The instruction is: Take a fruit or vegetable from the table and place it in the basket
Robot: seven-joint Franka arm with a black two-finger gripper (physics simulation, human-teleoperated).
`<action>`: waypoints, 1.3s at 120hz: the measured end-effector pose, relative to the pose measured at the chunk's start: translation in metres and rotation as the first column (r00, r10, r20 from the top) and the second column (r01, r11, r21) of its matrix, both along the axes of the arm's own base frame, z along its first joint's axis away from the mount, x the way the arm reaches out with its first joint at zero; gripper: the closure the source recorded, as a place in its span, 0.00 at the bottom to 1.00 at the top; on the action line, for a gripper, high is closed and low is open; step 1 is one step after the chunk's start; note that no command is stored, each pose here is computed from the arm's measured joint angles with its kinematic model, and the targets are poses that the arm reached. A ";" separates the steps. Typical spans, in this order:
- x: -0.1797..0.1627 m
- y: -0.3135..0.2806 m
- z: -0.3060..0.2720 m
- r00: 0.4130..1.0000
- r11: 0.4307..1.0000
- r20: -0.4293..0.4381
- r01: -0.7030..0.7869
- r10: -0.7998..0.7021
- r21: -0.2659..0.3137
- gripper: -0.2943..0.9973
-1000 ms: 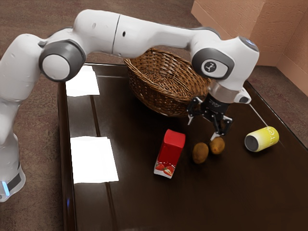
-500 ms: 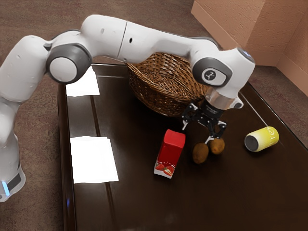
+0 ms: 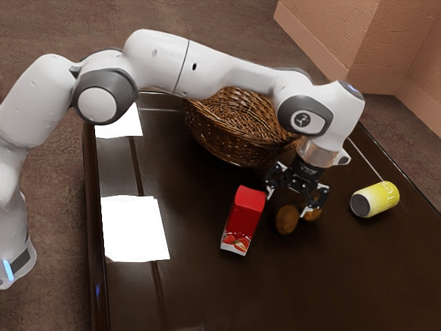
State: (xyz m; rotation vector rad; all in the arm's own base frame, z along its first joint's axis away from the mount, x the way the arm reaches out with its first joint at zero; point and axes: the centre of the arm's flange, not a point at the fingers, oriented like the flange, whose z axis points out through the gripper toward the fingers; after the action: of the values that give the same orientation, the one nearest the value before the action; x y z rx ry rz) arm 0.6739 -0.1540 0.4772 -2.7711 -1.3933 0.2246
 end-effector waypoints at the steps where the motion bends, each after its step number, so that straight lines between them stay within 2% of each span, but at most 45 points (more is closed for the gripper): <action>1: 0.000 0.000 0.000 1.000 1.000 0.000 0.000 0.000 0.000 0.23; 104: 0.007 -0.003 -0.042 0.999 1.000 -0.036 -0.021 0.021 -0.004 0.23; 122: 0.006 -0.003 -0.044 0.999 1.000 -0.038 -0.020 0.020 0.000 0.44; 132: 0.006 -0.002 -0.043 0.999 1.000 -0.036 -0.017 0.018 0.003 0.53; 146: 0.006 -0.003 -0.041 0.999 1.000 -0.033 -0.009 0.010 0.004 0.57; 156: 0.004 -0.010 -0.037 1.000 1.000 -0.028 0.008 -0.008 -0.003 0.57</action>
State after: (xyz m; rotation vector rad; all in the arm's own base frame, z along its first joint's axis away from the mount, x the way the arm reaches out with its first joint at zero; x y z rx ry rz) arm 0.6783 -0.1636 0.4401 -2.7641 -1.3771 0.2643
